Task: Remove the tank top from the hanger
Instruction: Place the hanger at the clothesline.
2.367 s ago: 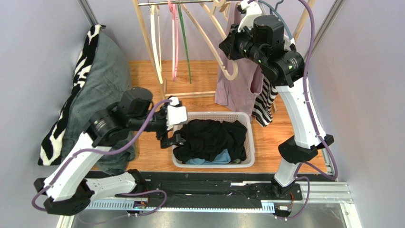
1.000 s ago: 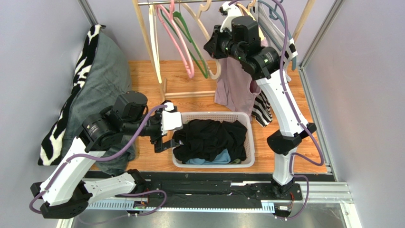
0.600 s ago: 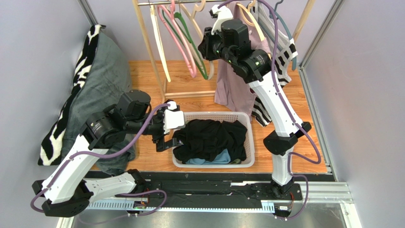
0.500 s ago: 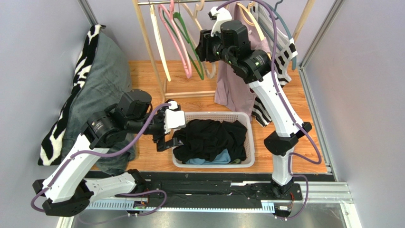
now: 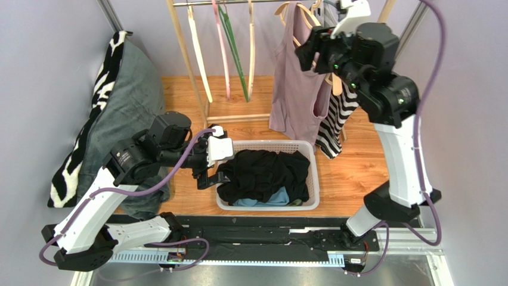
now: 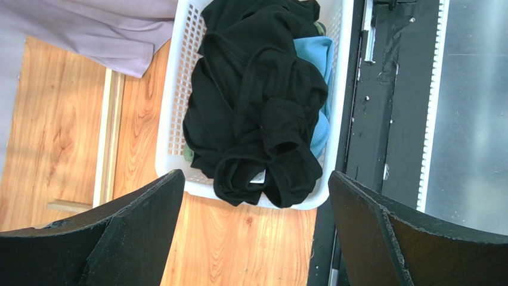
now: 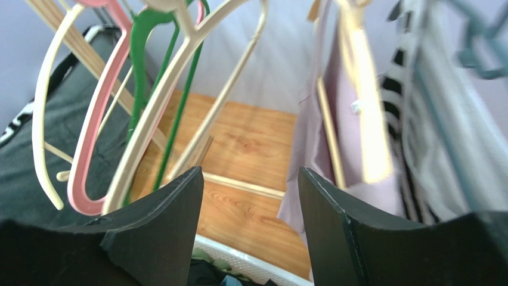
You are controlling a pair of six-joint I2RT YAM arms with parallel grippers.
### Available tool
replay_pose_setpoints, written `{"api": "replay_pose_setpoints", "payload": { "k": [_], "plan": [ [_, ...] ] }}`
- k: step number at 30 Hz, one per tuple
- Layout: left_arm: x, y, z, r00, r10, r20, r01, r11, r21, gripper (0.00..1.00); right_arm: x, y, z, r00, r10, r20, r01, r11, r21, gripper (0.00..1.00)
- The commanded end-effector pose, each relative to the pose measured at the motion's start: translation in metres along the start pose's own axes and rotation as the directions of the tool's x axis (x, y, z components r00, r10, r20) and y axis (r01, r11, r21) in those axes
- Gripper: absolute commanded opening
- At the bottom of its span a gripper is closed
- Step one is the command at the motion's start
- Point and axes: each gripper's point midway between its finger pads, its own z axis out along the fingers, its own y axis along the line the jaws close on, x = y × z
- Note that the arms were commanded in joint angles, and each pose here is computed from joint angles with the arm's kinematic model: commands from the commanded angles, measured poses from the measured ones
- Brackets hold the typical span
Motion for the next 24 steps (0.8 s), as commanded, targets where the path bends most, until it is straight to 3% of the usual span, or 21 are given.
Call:
{"api": "replay_pose_setpoints", "payload": {
  "k": [1,7,14,20,24],
  "plan": [
    [-0.013,0.002,-0.007,0.998,0.023,0.056,-0.022,1.000,-0.017,0.99,-0.006,-0.023,-0.003,1.000,-0.018,0.021,0.017,0.998,0.060,0.63],
    [-0.011,-0.001,-0.010,0.998,0.017,0.063,-0.016,1.000,-0.012,0.99,-0.008,-0.048,-0.002,0.999,-0.045,0.029,0.041,0.989,0.144,0.63],
    [-0.009,-0.002,-0.010,0.998,0.020,0.064,-0.019,1.000,-0.010,0.99,-0.003,-0.075,-0.003,0.993,-0.116,0.007,0.110,0.956,0.271,0.70],
    [-0.010,-0.002,-0.011,0.998,0.011,0.067,-0.010,1.000,-0.009,0.99,0.001,-0.077,-0.003,0.990,-0.139,0.006,0.132,0.952,0.275,0.71],
    [-0.008,-0.001,-0.011,0.998,-0.001,0.068,0.001,1.000,-0.005,0.99,-0.018,-0.076,-0.017,0.982,-0.173,0.072,0.147,0.950,0.276,0.72]
  ]
}}
